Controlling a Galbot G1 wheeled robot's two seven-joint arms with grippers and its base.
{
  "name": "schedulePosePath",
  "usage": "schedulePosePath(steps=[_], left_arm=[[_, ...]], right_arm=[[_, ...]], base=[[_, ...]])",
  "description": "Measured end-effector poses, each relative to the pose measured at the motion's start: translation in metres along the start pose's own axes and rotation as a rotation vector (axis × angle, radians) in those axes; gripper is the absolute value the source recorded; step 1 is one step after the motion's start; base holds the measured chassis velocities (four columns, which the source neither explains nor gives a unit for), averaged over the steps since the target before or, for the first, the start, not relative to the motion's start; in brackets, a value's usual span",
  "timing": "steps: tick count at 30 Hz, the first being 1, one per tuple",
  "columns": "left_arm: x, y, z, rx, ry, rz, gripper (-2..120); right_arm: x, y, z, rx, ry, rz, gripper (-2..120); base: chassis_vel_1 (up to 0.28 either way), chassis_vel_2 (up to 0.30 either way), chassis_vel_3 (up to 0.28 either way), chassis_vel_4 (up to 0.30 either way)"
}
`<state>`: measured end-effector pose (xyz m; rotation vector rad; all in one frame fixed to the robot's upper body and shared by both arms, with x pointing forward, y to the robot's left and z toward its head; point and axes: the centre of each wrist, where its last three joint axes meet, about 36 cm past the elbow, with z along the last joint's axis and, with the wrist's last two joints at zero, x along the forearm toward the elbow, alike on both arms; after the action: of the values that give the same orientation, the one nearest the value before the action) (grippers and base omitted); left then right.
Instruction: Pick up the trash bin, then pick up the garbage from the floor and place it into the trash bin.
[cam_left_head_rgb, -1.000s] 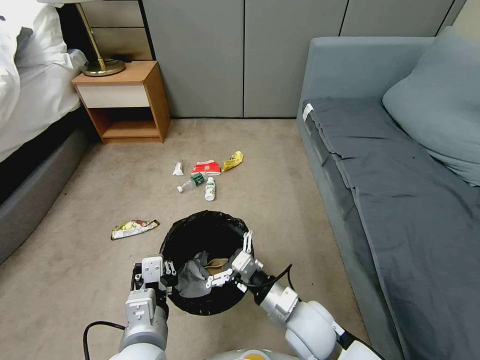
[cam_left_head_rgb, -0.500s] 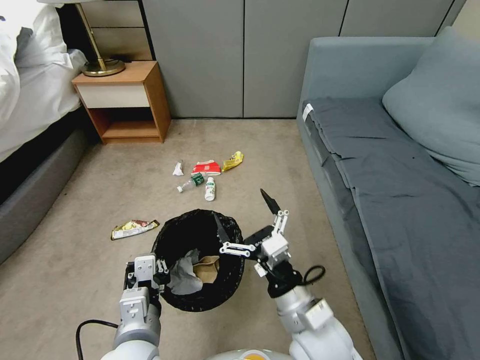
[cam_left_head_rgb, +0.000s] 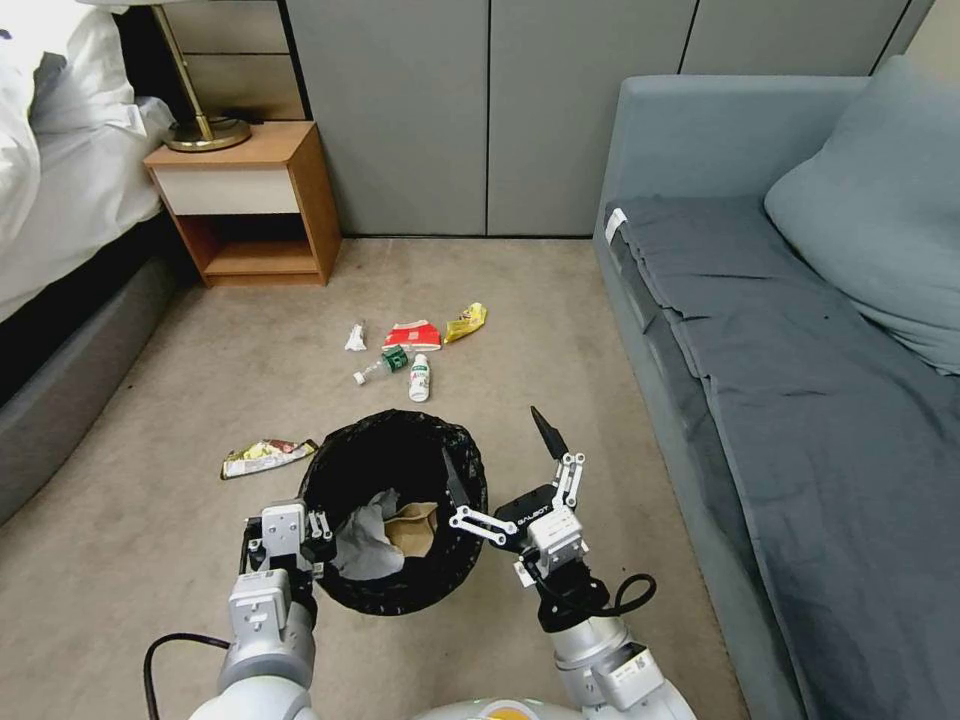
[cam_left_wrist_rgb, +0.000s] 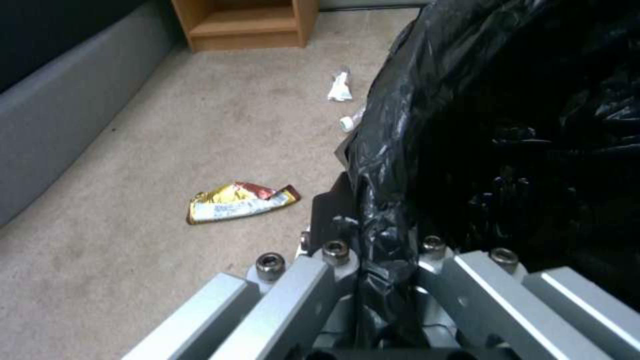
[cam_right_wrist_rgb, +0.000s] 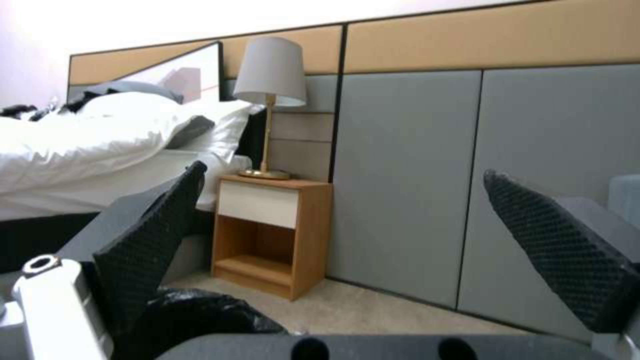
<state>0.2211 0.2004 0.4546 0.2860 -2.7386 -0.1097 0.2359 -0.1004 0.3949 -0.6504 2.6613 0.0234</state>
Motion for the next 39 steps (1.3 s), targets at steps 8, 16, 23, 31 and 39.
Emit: schedulePosePath(steps=[8, 16, 23, 31, 39], left_arm=[[-0.002, 0.0, 0.001, -0.001, -0.001, -0.002, 1], [-0.006, 0.001, 0.003, 0.0, 0.005, -0.007, 1], [-0.009, 0.004, 0.001, 0.006, -0.002, -0.011, 1], [-0.011, 0.006, -0.001, 0.001, -0.003, -0.01, 1], [-0.012, 0.008, -0.003, -0.003, -0.005, -0.012, 1]], right_arm=[[-0.003, 0.0, 0.0, 0.007, -0.013, -0.001, 100], [-0.008, -0.005, 0.002, 0.008, -0.019, 0.031, 100], [-0.003, -0.023, 0.019, 0.021, 0.019, 0.071, 100], [-0.014, -0.062, 0.019, 0.043, 0.024, 0.118, 100], [-0.022, -0.111, 0.012, 0.102, 0.018, 0.157, 100]], base=[[0.0, 0.0, 0.0, 0.0], [0.0, 0.0, 0.0, 0.0], [0.0, 0.0, 0.0, 0.0], [0.0, 0.0, 0.0, 0.0], [0.0, 0.0, 0.0, 0.0]])
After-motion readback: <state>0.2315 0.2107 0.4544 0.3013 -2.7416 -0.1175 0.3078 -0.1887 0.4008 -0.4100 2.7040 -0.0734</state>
